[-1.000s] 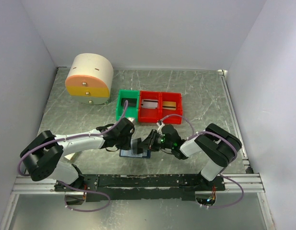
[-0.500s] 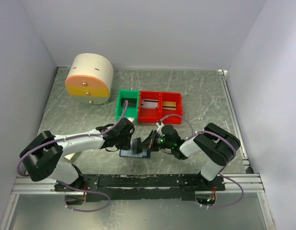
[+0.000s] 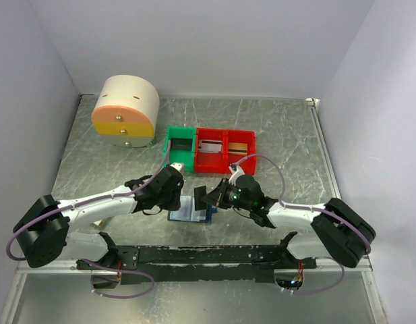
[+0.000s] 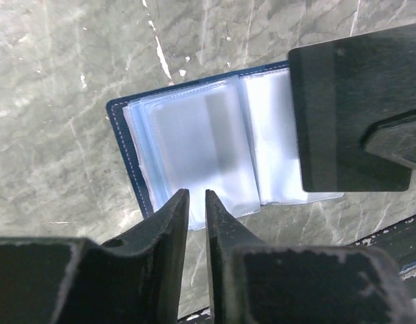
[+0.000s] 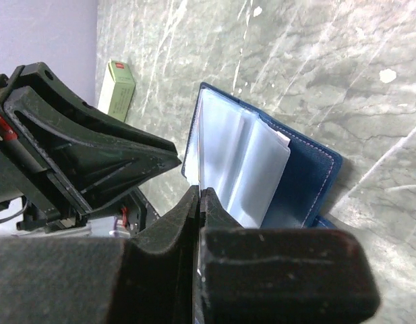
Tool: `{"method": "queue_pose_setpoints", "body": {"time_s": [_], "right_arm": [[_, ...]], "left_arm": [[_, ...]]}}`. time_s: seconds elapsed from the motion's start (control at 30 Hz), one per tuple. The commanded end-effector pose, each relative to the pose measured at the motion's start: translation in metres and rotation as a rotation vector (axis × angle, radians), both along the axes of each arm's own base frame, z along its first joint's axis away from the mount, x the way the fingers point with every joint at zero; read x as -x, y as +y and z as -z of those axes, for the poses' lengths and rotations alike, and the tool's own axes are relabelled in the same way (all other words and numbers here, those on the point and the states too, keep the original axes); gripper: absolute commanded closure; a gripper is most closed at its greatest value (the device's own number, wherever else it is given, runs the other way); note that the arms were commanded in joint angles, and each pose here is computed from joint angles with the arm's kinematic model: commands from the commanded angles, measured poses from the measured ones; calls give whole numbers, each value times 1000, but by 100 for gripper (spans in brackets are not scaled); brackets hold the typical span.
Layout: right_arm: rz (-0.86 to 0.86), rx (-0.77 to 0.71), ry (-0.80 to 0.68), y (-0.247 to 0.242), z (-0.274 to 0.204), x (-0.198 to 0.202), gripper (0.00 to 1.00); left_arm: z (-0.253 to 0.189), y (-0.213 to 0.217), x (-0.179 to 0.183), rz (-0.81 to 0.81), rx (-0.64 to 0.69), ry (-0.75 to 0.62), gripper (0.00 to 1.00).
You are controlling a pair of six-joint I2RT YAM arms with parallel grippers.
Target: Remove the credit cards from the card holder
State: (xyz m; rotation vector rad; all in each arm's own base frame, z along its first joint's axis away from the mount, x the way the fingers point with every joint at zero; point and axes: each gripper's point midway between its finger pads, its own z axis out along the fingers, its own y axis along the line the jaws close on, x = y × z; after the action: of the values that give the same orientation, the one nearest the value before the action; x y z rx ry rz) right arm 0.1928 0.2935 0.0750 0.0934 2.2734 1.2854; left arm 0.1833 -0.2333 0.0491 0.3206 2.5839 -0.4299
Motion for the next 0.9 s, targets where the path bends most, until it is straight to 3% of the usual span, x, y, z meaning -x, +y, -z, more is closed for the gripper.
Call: {"method": "queue_pose_setpoints", "body": {"time_s": [0.0,0.17,0.4,0.6,0.87], "right_arm": [[23,64,-86,-16,-1,-1,100],[-18,76,-273,-17,-28,-4,100],[-96,144,-530,-9,-63,0,100],[-162,184,-682,3,-78,7,100],[-201,325,-907,3,-97,-6,100]], "left_arm": [[-16,8,-6,-35,-11,-54,66],[-37,23,-18,-76,-61,-138,34],[-71,47,-40,-127,-141,-253,8],[-87,94,-70,-258,-148,-214,5],[-118,162,-95,-410,-198,-342,3]]}}
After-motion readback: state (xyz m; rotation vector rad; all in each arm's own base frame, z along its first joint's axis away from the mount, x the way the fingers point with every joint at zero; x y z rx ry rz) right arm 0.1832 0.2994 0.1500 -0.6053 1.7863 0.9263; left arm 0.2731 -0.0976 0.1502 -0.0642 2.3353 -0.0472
